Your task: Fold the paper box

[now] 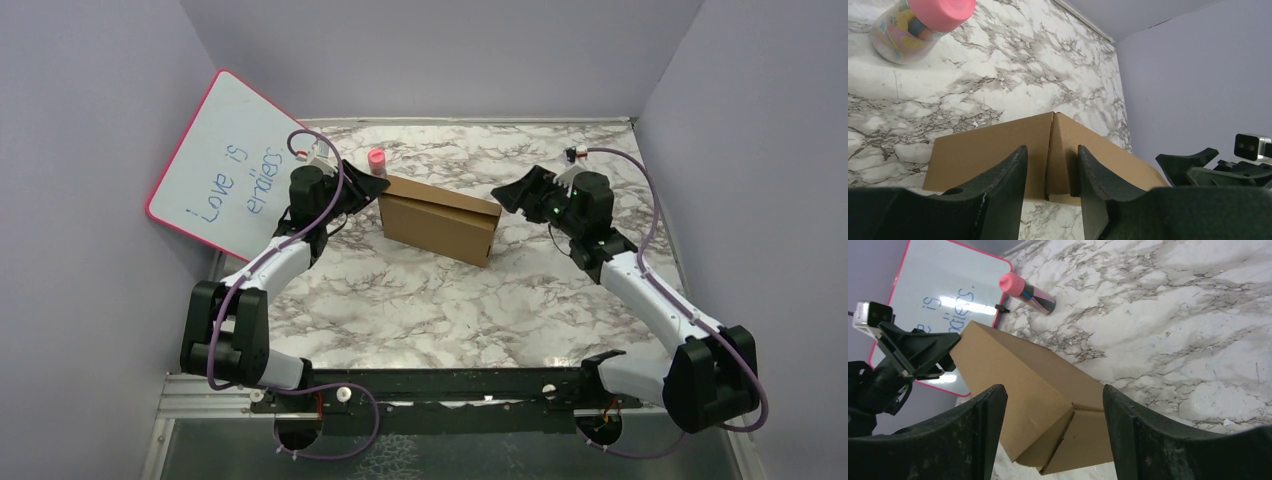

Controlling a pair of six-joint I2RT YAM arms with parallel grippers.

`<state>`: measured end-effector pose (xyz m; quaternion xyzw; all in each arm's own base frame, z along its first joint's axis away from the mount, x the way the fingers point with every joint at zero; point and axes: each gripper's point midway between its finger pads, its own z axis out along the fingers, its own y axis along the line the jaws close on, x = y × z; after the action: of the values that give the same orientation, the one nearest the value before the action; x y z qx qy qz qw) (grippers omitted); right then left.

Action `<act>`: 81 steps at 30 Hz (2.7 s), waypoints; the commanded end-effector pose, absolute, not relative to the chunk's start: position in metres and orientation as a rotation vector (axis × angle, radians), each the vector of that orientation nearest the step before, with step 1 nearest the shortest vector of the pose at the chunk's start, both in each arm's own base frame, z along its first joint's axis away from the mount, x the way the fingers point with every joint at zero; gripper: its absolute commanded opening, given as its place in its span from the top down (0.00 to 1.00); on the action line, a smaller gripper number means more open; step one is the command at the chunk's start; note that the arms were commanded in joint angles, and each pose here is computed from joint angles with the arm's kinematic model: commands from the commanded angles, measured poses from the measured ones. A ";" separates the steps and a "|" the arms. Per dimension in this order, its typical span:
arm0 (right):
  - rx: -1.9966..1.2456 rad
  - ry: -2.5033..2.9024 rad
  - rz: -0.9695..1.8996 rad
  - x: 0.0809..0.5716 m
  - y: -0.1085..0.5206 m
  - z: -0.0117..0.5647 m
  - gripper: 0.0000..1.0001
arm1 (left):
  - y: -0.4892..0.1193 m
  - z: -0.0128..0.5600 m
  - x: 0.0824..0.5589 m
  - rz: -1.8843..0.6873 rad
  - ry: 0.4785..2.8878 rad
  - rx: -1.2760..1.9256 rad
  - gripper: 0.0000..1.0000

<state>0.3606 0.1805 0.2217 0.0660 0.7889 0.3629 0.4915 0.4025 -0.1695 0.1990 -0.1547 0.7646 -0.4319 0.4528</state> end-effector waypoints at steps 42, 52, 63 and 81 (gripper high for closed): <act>0.114 2.115 1.083 0.315 0.193 0.083 0.60 | -0.155 0.115 0.348 -1.050 2.167 -0.460 0.57; 0.059 2.147 1.101 0.333 0.203 0.084 0.66 | -0.160 0.089 0.320 -1.138 2.187 -0.538 0.81; 0.108 2.148 1.083 0.345 0.194 0.085 0.67 | -0.168 0.071 0.306 -1.269 2.186 -0.673 1.00; 0.072 2.089 1.231 0.348 0.205 0.126 0.65 | -0.174 0.111 0.318 -1.420 2.058 -0.638 0.93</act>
<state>0.3778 0.2009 0.1845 0.0061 0.7431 0.4826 0.4637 0.3636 -0.1527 0.1802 -0.2190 0.6909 -0.5376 0.4309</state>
